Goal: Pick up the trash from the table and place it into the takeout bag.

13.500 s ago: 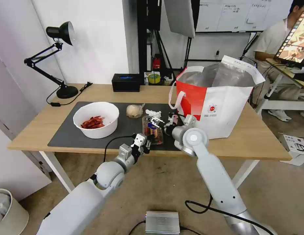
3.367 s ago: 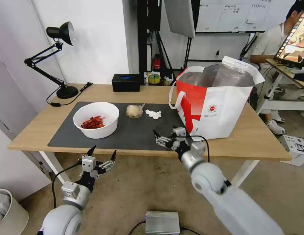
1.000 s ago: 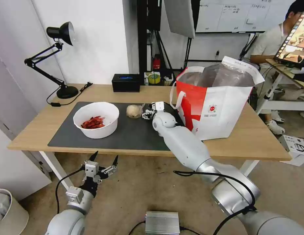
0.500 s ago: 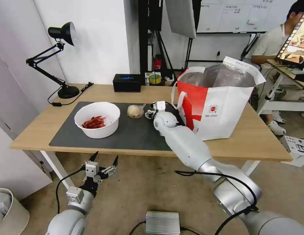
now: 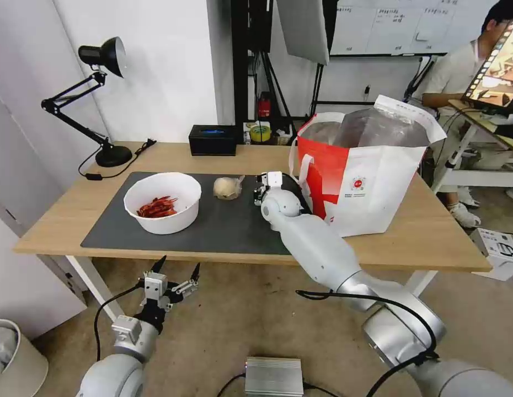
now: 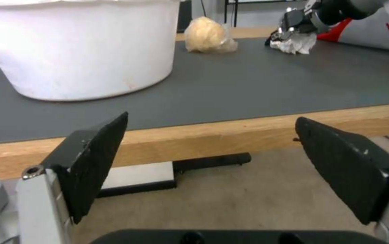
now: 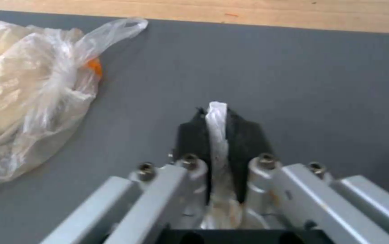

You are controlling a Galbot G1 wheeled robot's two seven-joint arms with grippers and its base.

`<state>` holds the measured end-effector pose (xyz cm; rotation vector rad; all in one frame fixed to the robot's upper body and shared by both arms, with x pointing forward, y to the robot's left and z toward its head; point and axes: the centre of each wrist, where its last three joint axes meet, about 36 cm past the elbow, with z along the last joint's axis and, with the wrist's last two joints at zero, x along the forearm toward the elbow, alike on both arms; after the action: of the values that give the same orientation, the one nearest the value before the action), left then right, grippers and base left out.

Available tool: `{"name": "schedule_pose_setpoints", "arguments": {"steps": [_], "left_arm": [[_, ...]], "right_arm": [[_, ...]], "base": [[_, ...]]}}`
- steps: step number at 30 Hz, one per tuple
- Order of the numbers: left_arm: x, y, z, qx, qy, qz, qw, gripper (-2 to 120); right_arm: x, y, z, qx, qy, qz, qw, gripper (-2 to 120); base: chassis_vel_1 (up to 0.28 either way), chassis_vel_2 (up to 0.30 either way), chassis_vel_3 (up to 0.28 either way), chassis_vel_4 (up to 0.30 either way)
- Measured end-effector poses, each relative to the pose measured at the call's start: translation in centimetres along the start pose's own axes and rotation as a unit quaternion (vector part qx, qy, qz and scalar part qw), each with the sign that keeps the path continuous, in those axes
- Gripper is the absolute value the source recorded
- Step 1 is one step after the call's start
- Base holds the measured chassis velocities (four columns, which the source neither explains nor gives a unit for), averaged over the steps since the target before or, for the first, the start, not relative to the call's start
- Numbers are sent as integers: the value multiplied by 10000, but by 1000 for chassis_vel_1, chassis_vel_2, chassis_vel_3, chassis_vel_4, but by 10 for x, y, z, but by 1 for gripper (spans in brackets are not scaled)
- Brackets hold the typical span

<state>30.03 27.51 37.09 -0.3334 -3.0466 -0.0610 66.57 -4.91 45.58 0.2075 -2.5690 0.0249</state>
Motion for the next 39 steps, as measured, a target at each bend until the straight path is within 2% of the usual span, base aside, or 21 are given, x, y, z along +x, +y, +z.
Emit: {"name": "schedule_pose_setpoints", "arguments": {"steps": [2, 11, 18, 21, 22, 26, 27, 30, 31, 33, 34, 37, 38, 39], "left_arm": [[0, -1, 1, 3, 7, 6, 10000, 100], [-1, -2, 2, 12, 10, 2, 10000, 100], [1, 0, 0, 12, -20, -51, 10000, 100], [3, 0, -1, 17, -49, -70, 10000, 100], [3, 0, -1, 17, -49, -70, 10000, 100], [4, -1, -2, 29, -59, -71, 10000, 100], [4, -1, -2, 29, -59, -71, 10000, 100], [5, -2, -2, 38, -50, -70, 10000, 100], [5, -2, -2, 38, -50, -70, 10000, 100], [7, -2, -2, 28, -35, -73, 10000, 100], [7, -2, -2, 28, -35, -73, 10000, 100], [8, -3, -1, 17, -19, -73, 10000, 100], [8, -3, -1, 17, -19, -73, 10000, 100], [8, -3, -1, 17, -19, -71, 10000, 100]], "right_arm": [[1, 0, 0, -45, -71, -73, 9999, 0], [20, -1, -6, -178, -346, -467, 9982, 0], [68, -10, -11, -215, -696, -940, 9929, 0], [121, -16, -21, -189, -1102, -1301, 9852, 0], [121, -16, -21, -189, -1102, -1301, 9852, 0], [169, -31, -45, -125, -1693, -1387, 9757, 0], [169, -31, -45, -125, -1693, -1387, 9757, 0], [199, -50, -74, -168, -2135, -1316, 9679, 0], [199, -50, -74, -168, -2135, -1316, 9679, 0], [218, -71, -97, -120, -2421, -1097, 9640, 0], [218, -71, -97, -120, -2421, -1097, 9640, 0], [235, -107, -126, 62, -2735, -626, 9598, 0], [235, -107, -126, 62, -2735, -626, 9598, 0], [238, -122, -133, 145, -2791, -432, 9592, 0]], "base": [[0, 0, 0, 0], [0, 0, 0, 0], [0, 0, 0, 0], [0, 0, 0, 0], [0, 0, 0, 0], [0, 0, 0, 0], [0, 0, 0, 0], [0, 0, 0, 0], [0, 0, 0, 0], [0, 0, 0, 0], [0, 0, 0, 0], [0, 0, 0, 0], [0, 0, 0, 0], [0, 0, 0, 0]]}}
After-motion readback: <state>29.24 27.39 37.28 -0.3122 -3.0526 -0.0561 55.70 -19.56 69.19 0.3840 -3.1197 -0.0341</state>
